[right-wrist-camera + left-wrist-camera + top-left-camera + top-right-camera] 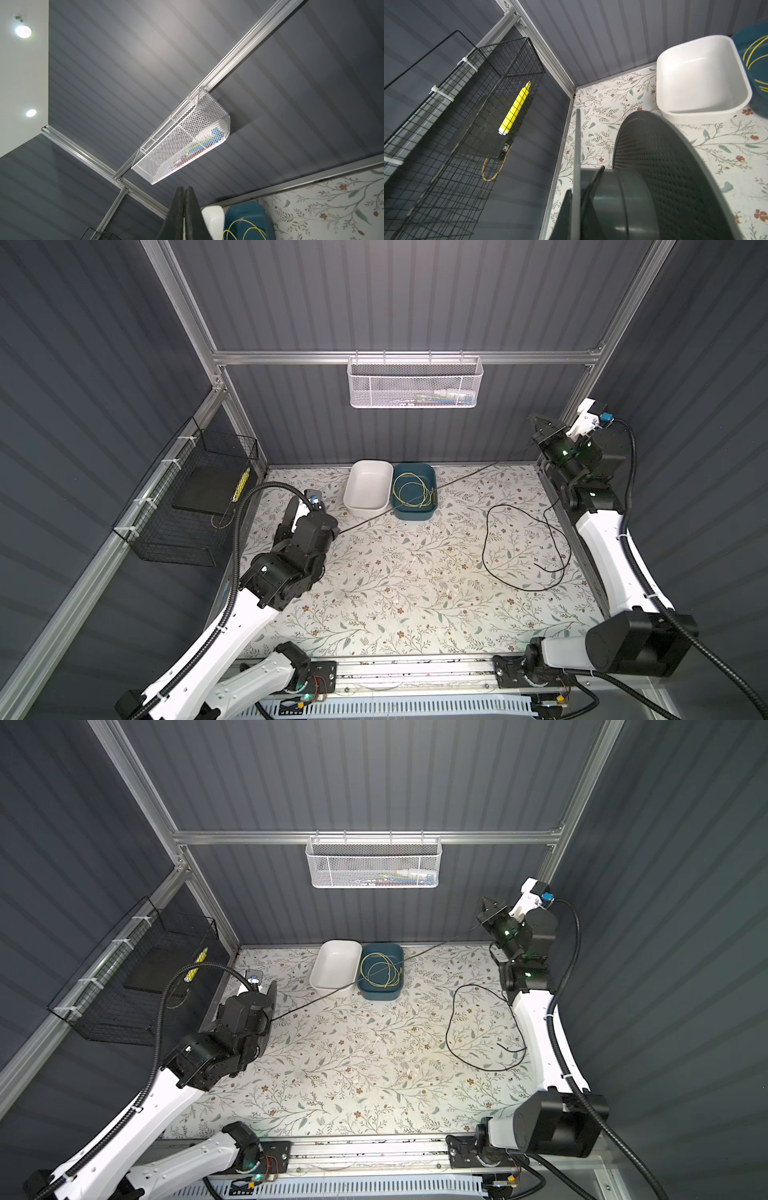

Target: Wrap the cables

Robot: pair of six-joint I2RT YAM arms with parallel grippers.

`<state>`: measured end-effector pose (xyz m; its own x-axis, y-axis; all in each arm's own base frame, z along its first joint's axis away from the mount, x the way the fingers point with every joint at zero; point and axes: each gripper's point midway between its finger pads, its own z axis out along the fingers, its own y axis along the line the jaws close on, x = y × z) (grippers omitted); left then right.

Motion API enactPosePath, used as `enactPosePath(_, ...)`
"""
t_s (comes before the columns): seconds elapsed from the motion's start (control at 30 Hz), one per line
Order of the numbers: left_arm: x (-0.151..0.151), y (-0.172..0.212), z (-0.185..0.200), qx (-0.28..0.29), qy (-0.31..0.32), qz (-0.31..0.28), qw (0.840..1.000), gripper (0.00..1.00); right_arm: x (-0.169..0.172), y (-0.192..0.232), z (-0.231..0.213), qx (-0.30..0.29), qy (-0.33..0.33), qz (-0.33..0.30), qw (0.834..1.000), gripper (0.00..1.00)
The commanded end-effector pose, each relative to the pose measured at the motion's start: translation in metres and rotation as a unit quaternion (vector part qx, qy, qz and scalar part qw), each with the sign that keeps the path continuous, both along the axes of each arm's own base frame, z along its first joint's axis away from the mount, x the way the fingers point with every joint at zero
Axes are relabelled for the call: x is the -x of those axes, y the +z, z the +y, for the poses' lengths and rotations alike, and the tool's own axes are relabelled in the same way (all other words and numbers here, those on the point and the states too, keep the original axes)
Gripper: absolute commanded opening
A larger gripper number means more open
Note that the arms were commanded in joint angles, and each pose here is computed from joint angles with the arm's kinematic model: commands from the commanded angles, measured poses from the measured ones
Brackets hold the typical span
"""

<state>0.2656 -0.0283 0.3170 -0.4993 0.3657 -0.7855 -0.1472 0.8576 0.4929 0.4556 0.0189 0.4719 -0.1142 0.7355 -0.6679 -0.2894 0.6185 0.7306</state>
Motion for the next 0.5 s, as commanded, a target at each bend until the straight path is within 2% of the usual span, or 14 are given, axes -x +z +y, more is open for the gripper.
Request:
enactPosePath(0.0, 0.014, 0.013, 0.02, -0.007, 0.03, -0.012, 0.999, 0.0, -0.013, 0.005, -0.022, -0.003, -0.014, 0.0, 1.0, 0.08)
enactPosePath(0.2, 0.024, 0.028, 0.027, -0.004, 0.03, -0.014, 0.999, 0.0, -0.057, -0.029, -0.05, -0.013, -0.026, 0.044, 0.999, 0.08)
enactPosePath(0.3, 0.026, 0.033, 0.025, 0.002, 0.017, -0.01, 1.0, 0.0, -0.078, -0.049, -0.055, -0.014, -0.026, 0.066, 0.997, 0.0)
enactPosePath(0.47, 0.027, 0.025, -0.002, 0.008, -0.081, 0.048, 0.996, 0.0, -0.109, -0.079, -0.05, -0.011, -0.026, 0.094, 0.995, 0.0)
